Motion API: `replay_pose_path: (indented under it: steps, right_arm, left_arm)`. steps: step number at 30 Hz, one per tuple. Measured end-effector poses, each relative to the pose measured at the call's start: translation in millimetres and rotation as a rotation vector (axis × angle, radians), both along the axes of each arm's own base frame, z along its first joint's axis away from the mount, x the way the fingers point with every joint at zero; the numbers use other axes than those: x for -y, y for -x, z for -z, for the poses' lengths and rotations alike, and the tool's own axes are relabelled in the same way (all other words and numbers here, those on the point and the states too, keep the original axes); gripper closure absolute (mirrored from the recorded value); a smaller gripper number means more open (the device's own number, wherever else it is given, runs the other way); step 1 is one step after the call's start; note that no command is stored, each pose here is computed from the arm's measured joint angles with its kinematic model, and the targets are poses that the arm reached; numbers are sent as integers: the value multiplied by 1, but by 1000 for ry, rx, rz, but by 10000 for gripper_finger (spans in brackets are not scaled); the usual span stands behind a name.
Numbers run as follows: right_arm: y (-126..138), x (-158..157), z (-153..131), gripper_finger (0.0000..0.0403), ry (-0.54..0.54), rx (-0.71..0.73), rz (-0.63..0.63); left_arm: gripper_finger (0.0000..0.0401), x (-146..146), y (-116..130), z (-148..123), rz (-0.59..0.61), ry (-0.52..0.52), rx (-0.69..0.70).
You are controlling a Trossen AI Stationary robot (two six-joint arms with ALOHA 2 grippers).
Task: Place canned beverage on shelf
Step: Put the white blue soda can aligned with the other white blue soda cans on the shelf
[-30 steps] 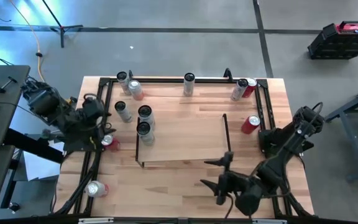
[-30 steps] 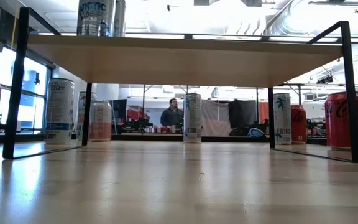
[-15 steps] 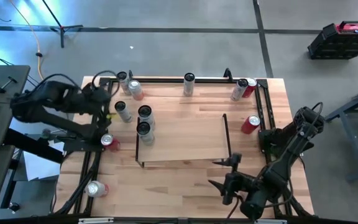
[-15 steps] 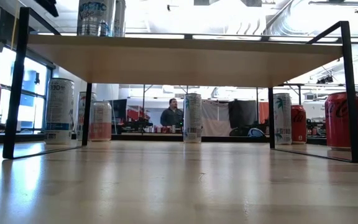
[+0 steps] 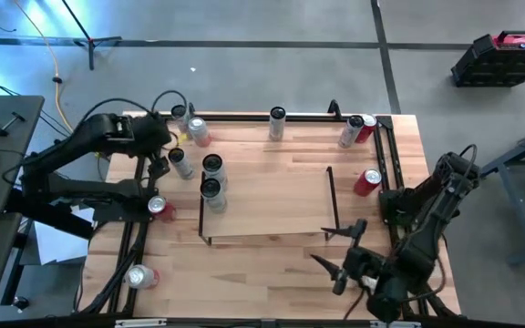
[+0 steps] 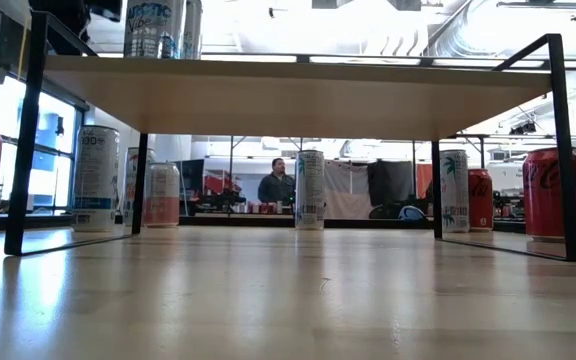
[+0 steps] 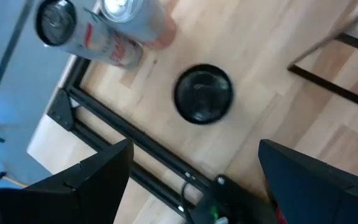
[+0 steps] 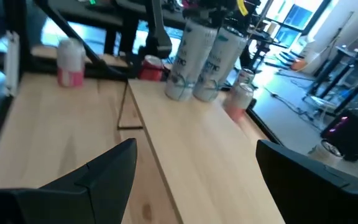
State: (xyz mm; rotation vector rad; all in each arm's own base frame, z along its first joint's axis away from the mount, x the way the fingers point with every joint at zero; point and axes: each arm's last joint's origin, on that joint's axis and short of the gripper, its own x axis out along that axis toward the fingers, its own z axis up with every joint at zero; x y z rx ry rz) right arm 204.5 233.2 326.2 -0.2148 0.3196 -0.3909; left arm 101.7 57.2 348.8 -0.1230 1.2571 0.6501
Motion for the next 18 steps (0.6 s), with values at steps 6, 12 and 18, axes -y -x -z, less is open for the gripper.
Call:
replay_pose_path:
  steps: [6,12,18]
  right_arm:
    - [8,0,-6,89,-50,26,-13]
    - [9,-1,-6,89,-73,35,-9]
    - [9,-1,-6,89,-73,35,-9]
  left_arm:
    - [66,-17,2,13,-10,86,27]
    - [66,-30,3,35,9,108,-18]
    - [66,-30,-1,40,81,142,48]
